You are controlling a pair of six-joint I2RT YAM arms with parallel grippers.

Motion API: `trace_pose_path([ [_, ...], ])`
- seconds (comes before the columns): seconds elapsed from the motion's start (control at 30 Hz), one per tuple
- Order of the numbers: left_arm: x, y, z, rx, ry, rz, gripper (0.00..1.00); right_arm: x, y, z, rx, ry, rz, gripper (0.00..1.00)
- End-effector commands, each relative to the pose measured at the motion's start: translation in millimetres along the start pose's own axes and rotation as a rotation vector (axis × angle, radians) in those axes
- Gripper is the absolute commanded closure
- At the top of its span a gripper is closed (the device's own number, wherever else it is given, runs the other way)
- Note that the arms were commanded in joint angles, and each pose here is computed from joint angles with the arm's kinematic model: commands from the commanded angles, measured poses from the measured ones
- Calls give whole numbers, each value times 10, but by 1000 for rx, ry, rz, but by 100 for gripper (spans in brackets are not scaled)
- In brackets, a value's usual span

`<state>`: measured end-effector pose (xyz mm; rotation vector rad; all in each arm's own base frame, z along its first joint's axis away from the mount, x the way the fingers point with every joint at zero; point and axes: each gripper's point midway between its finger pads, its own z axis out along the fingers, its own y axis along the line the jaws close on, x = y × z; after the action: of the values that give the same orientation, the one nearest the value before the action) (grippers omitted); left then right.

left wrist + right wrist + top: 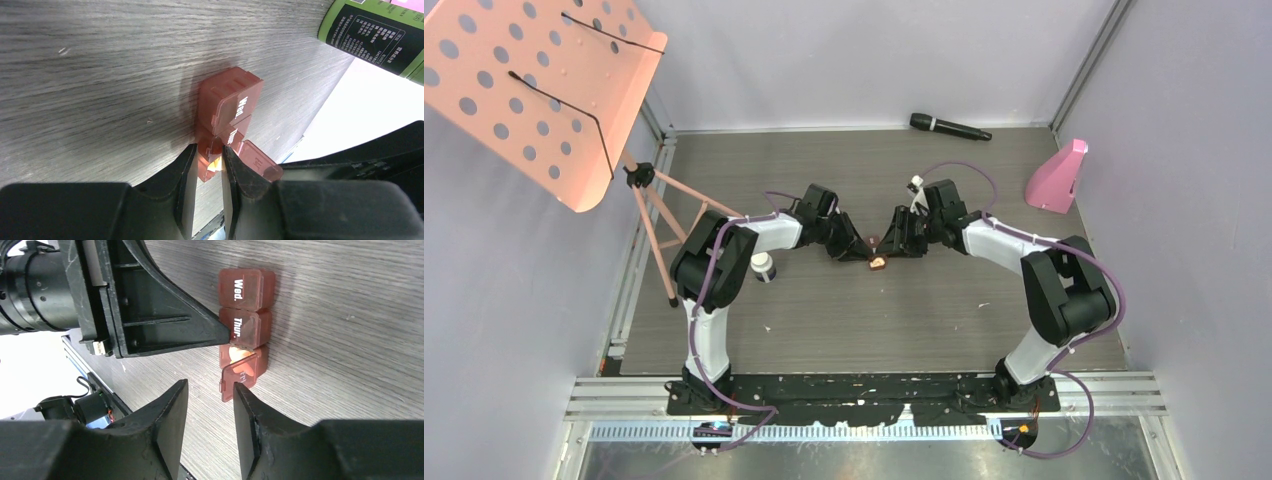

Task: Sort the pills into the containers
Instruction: Adjust the pill in the pill container.

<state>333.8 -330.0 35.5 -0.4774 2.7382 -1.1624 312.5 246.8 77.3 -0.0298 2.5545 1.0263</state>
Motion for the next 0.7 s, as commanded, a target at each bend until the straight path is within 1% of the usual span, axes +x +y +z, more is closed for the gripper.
trace_pose_path([
  [0.0,-22,134,78,-44,0,-19,76,-72,154,1,-79,-8,-20,60],
  [0.07,-23,134,79,-44,1,-21,76,-61,176,28,-99,2,-19,64],
  [0.1,-23,126,77,-42,1,-18,76,-57,198,34,-115,4,-19,64],
  [0.23,-22,134,85,-43,3,-20,76,-40,221,54,-145,2,-17,58],
  [0.37,-27,137,87,-41,3,-20,76,36,139,127,-132,30,20,57],
  [0.43,-30,137,86,-41,3,-23,76,24,110,177,-134,20,22,59],
  [0.5,-25,141,88,-42,3,-23,76,15,67,215,-117,18,35,63],
  [0.53,-31,145,87,-43,2,-25,76,40,23,242,-102,30,47,66],
  [0.67,-33,157,88,-44,3,-29,76,47,-142,300,-15,40,74,73],
])
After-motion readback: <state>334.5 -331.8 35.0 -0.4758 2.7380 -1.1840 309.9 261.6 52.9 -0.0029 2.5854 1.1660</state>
